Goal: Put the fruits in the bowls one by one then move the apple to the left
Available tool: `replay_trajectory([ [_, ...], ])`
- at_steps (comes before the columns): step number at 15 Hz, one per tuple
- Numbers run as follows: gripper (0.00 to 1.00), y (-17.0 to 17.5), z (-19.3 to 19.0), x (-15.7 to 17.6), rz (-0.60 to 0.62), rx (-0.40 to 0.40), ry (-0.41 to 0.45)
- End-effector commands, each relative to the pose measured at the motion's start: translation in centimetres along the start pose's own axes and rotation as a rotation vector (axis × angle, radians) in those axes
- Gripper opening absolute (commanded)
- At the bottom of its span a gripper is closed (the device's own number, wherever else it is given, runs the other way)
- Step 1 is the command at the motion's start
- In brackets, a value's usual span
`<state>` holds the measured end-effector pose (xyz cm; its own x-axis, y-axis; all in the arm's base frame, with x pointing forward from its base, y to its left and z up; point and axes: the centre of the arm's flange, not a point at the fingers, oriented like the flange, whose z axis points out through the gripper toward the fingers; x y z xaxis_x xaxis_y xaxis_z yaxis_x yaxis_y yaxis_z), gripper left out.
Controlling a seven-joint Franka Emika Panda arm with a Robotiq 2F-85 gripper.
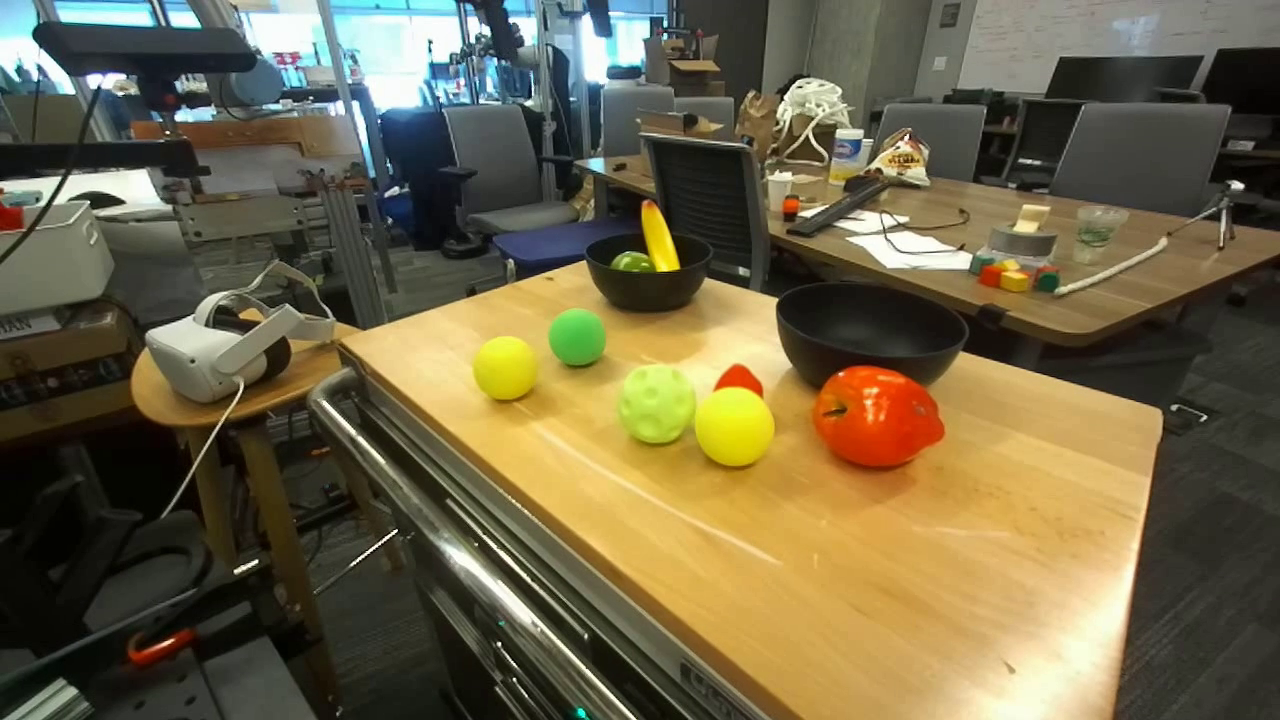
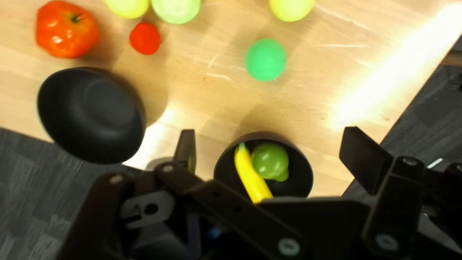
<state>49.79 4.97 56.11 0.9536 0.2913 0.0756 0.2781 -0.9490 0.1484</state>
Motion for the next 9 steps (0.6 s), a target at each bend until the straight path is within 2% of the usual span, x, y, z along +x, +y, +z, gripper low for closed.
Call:
replay_trajectory([
  [1,1.0,-1.1,4.2,-5.0,0.126,0.166,-0.018],
  [2,1.0,-1.2,4.5,-5.6,0.118,0.199,-0.016],
  [3,1.0,-0.7,4.0,-2.5,0.084,0.144,-0.058],
  [7,1.0,-0.9,5.1,-4.3,0.11,0.182,-0.062],
  [9,1.0,-1.8,6.4,-3.8,0.127,0.11,0.019],
])
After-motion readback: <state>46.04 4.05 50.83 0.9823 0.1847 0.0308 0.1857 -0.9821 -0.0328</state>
